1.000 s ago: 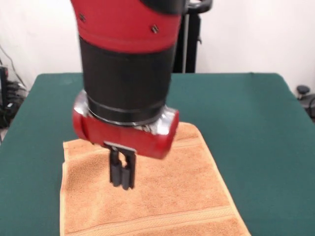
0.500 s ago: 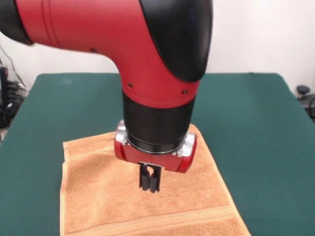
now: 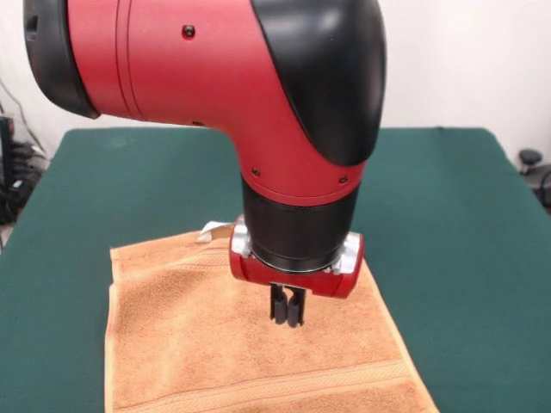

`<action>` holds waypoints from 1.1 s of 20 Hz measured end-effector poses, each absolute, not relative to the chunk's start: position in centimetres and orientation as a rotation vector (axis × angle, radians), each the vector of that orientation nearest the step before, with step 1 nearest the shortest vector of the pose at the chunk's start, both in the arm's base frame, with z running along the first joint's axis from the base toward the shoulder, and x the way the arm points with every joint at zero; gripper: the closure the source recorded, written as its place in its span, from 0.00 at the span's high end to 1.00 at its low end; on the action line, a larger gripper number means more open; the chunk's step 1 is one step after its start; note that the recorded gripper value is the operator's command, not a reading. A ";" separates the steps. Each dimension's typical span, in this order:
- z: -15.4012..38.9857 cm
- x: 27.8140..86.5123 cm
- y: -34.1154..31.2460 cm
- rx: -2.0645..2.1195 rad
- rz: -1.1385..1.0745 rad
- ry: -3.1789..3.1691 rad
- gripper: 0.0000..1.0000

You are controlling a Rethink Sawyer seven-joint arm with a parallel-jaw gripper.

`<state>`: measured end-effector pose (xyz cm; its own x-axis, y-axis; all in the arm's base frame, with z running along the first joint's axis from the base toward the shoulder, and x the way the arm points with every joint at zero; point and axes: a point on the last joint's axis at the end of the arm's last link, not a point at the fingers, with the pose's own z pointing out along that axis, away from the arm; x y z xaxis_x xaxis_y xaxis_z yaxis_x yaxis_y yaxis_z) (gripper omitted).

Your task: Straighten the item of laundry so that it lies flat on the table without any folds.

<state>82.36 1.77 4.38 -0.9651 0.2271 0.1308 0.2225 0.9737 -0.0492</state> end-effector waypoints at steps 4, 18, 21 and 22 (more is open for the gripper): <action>4.4 82.4 2.2 -0.336 0.047 -2.986 0.00; 5.0 82.1 2.8 -0.334 0.034 -2.958 0.00; 5.3 81.6 2.4 -0.333 0.057 -2.943 0.00; 5.5 81.5 2.2 -0.334 0.065 -2.939 0.00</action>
<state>81.54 2.17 5.45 -0.9579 0.2266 0.1761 0.2186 0.9737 -0.0637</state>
